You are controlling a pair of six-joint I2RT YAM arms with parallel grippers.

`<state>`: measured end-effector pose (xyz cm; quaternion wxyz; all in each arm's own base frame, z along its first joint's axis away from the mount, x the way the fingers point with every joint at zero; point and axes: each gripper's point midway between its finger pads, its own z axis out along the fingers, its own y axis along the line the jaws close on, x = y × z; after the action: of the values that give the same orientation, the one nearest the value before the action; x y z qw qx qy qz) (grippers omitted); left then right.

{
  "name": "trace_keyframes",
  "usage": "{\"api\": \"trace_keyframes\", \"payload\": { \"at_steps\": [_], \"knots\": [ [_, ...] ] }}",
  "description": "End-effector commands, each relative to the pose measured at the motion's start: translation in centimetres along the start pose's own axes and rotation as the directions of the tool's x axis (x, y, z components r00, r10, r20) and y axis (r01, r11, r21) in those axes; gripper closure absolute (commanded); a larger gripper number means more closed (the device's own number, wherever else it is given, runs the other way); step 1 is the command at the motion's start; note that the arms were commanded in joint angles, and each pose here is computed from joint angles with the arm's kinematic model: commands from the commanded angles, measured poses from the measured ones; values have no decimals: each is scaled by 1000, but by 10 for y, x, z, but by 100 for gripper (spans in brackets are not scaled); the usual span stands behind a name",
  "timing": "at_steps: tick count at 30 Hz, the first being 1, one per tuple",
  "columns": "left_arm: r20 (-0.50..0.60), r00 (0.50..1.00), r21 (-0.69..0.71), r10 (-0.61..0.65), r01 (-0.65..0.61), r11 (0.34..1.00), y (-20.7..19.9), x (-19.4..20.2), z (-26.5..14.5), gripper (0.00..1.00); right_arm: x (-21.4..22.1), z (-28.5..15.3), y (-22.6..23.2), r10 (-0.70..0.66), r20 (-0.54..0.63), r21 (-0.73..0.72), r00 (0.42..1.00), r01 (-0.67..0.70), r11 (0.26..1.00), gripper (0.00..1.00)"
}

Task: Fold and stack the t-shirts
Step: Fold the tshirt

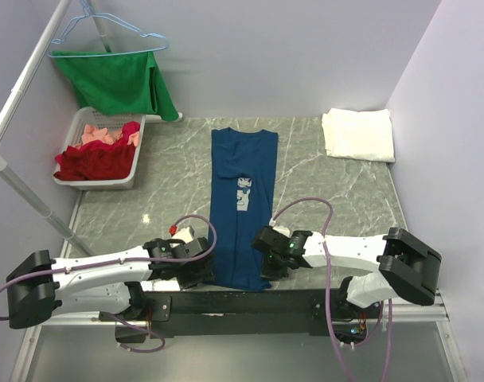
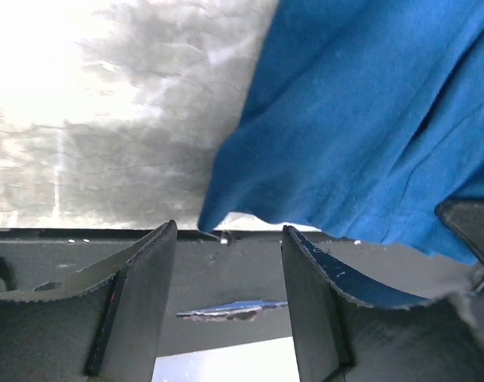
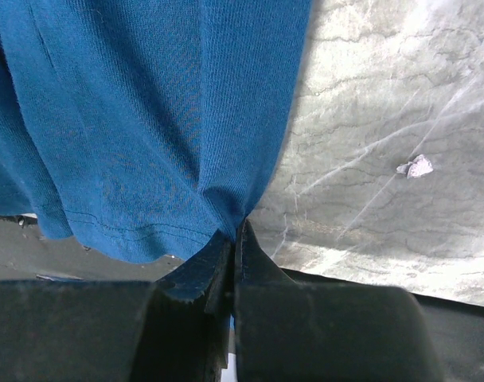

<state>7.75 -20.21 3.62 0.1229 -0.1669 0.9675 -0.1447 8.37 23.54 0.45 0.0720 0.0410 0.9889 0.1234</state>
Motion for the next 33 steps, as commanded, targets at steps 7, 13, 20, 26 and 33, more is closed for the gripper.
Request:
{"api": "trace_keyframes", "payload": {
  "at_steps": [7,13,20,26,33],
  "knots": [
    [80,997,-47,-11,14,999,-1,-11,18,43,29,12,-68,-19,-87,250,996,40,968,100],
    [96,995,-55,4,1,998,-9,-13,28,56,29,13,-68,-19,-89,252,996,41,967,100],
    [107,994,-63,14,-7,998,-11,-16,28,99,28,13,-71,-23,-84,268,996,44,962,100],
    [123,992,-67,-1,9,998,-3,-19,13,99,24,7,-69,-13,-55,256,998,27,966,100],
    [157,987,-8,-14,16,1000,-19,-29,-3,99,11,-5,-62,-9,10,245,1000,6,970,100]
  ]
}}
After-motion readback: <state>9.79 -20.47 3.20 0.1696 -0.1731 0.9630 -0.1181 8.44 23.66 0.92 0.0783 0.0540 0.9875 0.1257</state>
